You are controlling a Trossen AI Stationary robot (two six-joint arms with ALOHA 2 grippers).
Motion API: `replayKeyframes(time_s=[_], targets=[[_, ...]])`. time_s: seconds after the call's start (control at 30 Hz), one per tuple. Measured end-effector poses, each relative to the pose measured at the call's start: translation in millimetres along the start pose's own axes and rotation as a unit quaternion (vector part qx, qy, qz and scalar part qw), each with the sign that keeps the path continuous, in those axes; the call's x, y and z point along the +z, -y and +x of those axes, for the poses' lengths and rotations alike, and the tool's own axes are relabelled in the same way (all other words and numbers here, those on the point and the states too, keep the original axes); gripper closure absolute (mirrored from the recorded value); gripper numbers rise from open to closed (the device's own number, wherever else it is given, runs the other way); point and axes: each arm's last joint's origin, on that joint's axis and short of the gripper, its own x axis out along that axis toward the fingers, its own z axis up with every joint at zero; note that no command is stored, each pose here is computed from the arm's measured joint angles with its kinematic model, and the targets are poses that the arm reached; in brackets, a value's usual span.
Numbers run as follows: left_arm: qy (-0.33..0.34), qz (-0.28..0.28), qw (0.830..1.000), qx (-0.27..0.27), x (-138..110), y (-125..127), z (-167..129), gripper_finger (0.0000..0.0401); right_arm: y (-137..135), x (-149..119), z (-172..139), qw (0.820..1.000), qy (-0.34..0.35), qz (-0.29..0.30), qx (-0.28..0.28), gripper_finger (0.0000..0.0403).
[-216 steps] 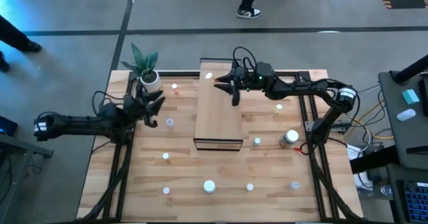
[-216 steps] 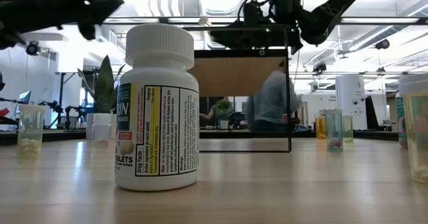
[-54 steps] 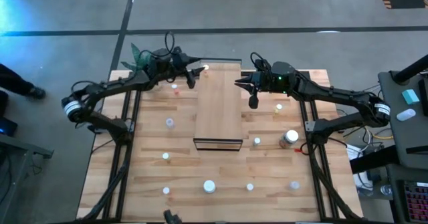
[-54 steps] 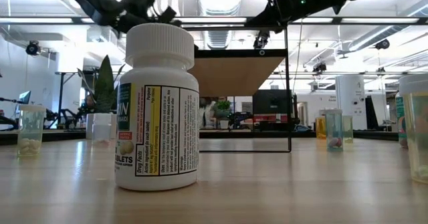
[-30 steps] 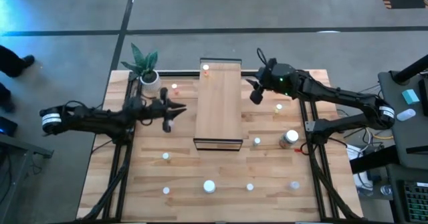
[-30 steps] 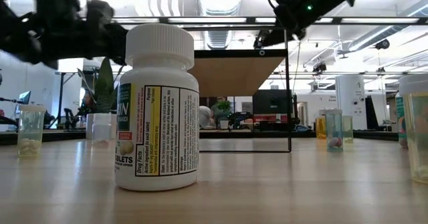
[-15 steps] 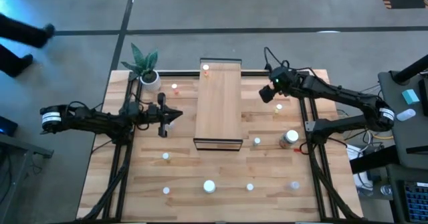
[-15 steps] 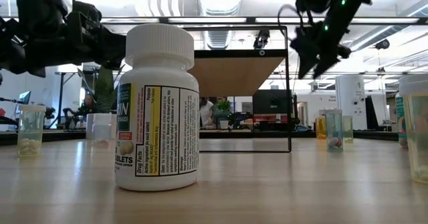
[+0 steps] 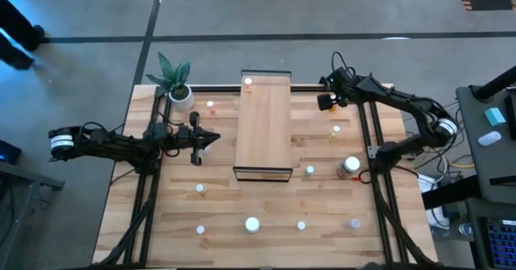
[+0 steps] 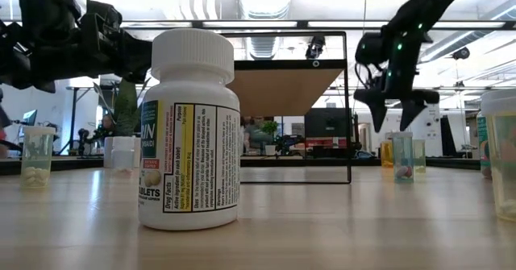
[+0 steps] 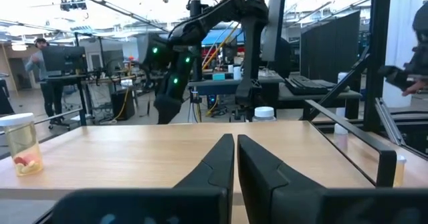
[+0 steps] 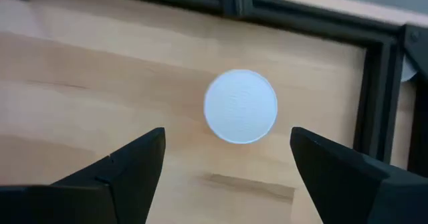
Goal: Pick and place medicine bottles onto shelf by color
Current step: Put the orange pill bottle on the shelf
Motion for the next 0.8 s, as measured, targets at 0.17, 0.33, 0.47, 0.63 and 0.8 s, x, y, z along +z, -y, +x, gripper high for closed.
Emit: replayKeyframes(time_s=[0.17, 0.33, 0.47, 0.63, 0.8], targets=[[-0.001, 0.000, 1.000, 0.000, -0.4, 0.1, -0.2, 0.0400, 3.0, 6.8, 16.5, 1.000, -0.018, 0.011, -0.015, 0.0096], [-0.001, 0.000, 1.000, 0.000, -0.5, 0.1, -0.3, 0.0400, 5.8, 16.8, 27.3, 0.999, -0.015, 0.025, -0.019, 0.0106], [-0.002, 0.000, 1.000, 0.000, -0.7, 0.0, -0.4, 0.0400, 7.8, 23.2, 35.6, 0.999, -0.021, 0.030, -0.006, 0.0116], [-0.002, 0.000, 1.000, 0.000, -0.8, 0.0, -0.5, 0.0400, 7.8, 28.1, 41.2, 0.999, -0.024, 0.034, -0.005, 0.0148], [-0.005, -0.001, 1.000, 0.000, -1.3, 0.0, -0.5, 0.0400, 7.9, 28.1, 40.4, 0.999, -0.025, 0.034, -0.005, 0.0202]])
